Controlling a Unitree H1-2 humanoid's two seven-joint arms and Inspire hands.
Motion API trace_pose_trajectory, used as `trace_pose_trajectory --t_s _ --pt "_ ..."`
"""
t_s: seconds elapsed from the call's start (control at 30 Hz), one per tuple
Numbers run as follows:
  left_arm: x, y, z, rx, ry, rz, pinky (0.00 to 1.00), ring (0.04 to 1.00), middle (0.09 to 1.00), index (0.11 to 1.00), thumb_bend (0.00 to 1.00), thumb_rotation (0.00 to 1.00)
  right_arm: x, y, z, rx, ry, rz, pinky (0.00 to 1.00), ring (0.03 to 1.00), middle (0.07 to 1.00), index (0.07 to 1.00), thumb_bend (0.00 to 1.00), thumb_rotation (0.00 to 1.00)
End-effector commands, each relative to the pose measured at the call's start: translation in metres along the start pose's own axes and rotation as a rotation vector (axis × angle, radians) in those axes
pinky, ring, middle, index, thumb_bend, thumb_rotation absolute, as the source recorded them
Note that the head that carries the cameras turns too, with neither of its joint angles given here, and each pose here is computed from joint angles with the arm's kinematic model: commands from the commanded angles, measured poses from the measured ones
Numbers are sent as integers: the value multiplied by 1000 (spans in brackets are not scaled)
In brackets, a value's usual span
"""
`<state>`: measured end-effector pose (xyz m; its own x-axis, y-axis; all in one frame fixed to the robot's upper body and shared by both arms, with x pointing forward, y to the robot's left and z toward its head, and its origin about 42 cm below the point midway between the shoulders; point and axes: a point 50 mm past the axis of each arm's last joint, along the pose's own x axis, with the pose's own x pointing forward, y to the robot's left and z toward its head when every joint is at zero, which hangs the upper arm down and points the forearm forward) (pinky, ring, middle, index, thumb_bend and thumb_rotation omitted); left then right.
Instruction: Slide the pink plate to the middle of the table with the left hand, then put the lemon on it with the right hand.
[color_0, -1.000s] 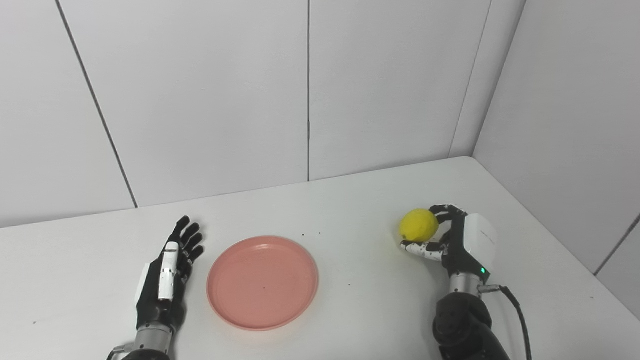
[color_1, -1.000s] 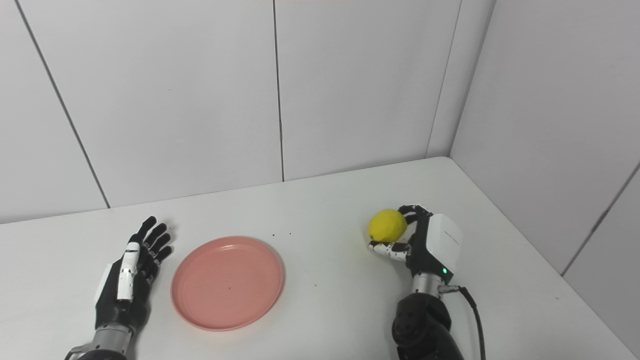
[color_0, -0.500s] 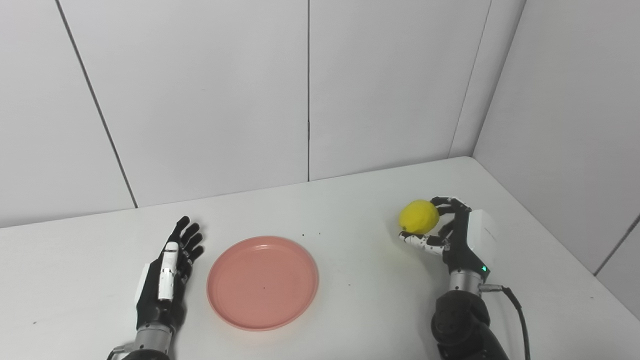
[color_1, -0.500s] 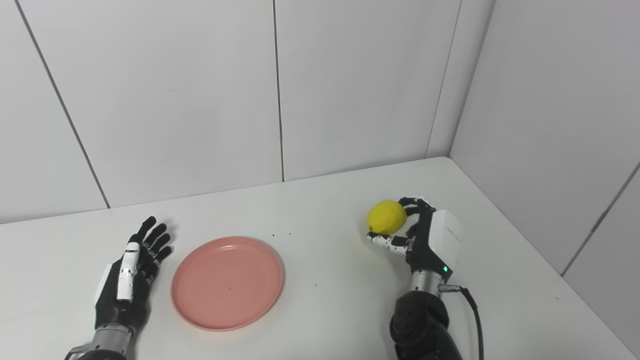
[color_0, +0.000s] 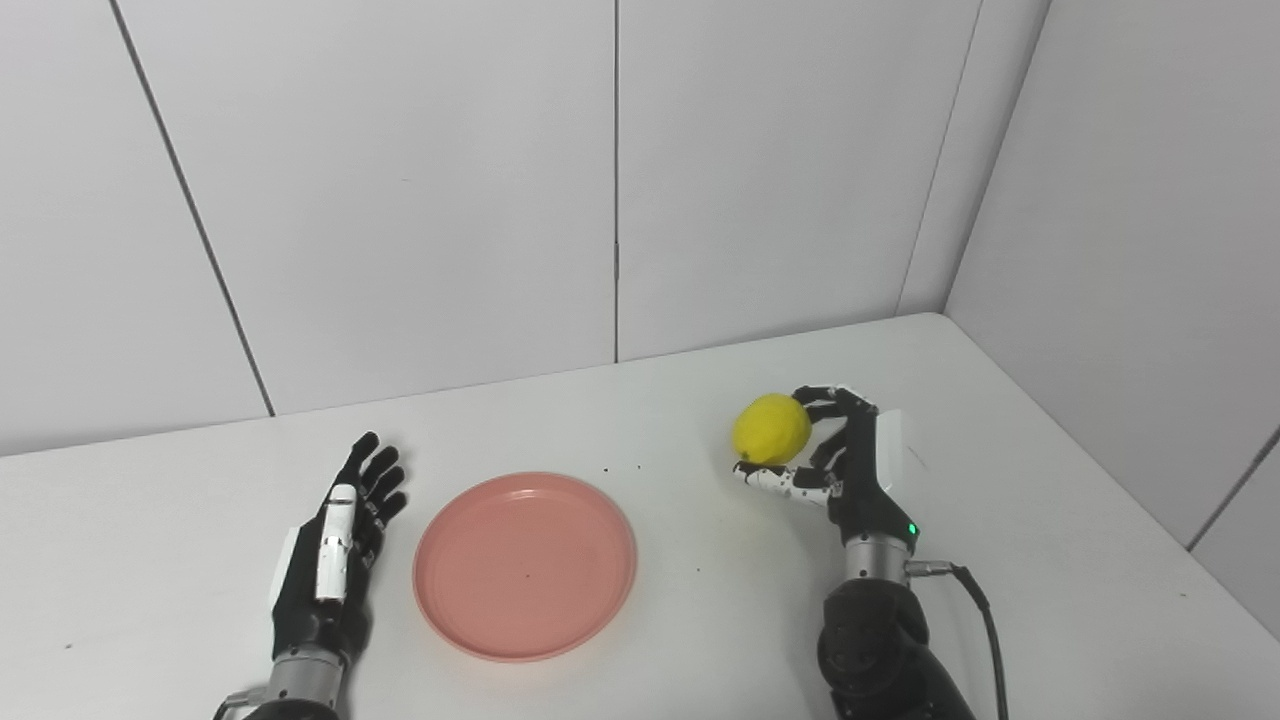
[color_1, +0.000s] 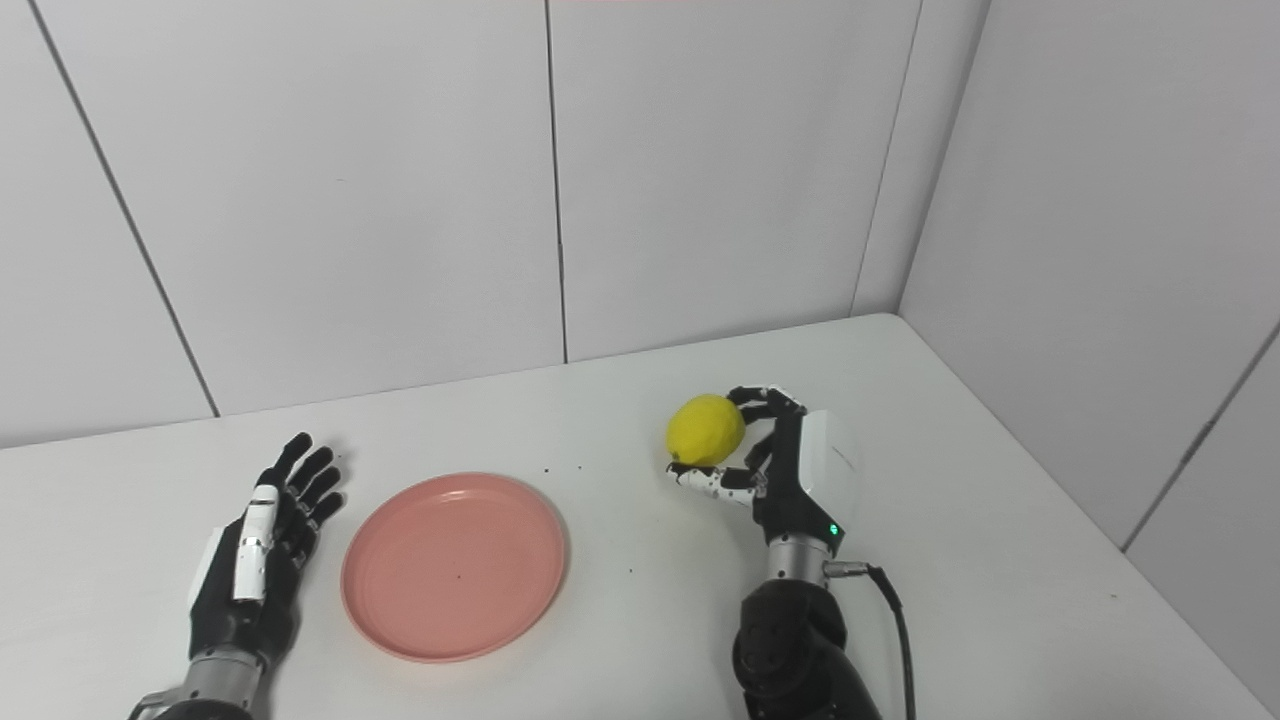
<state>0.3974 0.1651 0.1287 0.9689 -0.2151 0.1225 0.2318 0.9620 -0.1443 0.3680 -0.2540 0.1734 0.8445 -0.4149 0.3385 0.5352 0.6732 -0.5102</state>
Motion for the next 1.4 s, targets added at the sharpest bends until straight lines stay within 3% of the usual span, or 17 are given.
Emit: trace_pose_trajectory --t_s 0.0,0.1,0.17,0.23,0.3,0.4,0.63,0.83,0.97,1.03,1.13,1.27,1.37 --pt "-6 5 -6 5 0 9 908 917 909 898 280 993 13 2 27 59 -128 -17 203 281 475 488 527 0" --pt "-6 4 -5 11 -3 8 906 917 908 896 280 1000 11 10 34 85 -150 15 261 354 434 522 522 0" --pt "-6 4 -5 11 -3 8 907 917 908 896 280 1000 9 14 38 90 -167 30 263 356 431 524 521 0" --pt "-6 4 -5 15 -2 7 910 918 910 898 283 1000 7 20 43 95 -178 50 207 294 463 497 526 0" --pt "-6 4 -5 10 -3 8 915 921 914 901 275 998 4 27 49 99 -195 78 248 340 428 518 521 0" --pt "-6 3 -5 8 -2 8 919 922 916 902 271 988 1 33 54 100 -218 100 242 335 415 526 519 0" --pt "-7 -1 -5 1 0 14 911 915 909 895 276 971 -5 49 69 108 -267 163 350 431 452 520 523 0" --pt "-9 -8 -4 -12 11 26 907 907 902 890 269 893 -11 57 76 129 -288 216 352 443 467 513 523 0" --pt "-10 -14 -4 12 20 31 895 898 893 881 270 902 -13 57 78 135 -301 242 362 451 470 510 523 0" --pt "-10 -20 -4 46 24 22 890 898 893 883 296 987 -15 56 80 130 -319 262 397 473 469 509 524 0" --pt "-11 -26 -3 76 35 11 889 902 898 889 308 998 -18 55 82 114 -326 276 396 473 470 508 524 0" --pt "-11 -32 -3 92 39 8 887 907 906 898 318 1000 -22 54 82 97 -350 300 289 388 456 517 523 0" --pt "-11 -38 -4 94 39 4 887 904 903 897 341 1000 -24 55 81 94 -387 334 384 441 456 519 522 0"
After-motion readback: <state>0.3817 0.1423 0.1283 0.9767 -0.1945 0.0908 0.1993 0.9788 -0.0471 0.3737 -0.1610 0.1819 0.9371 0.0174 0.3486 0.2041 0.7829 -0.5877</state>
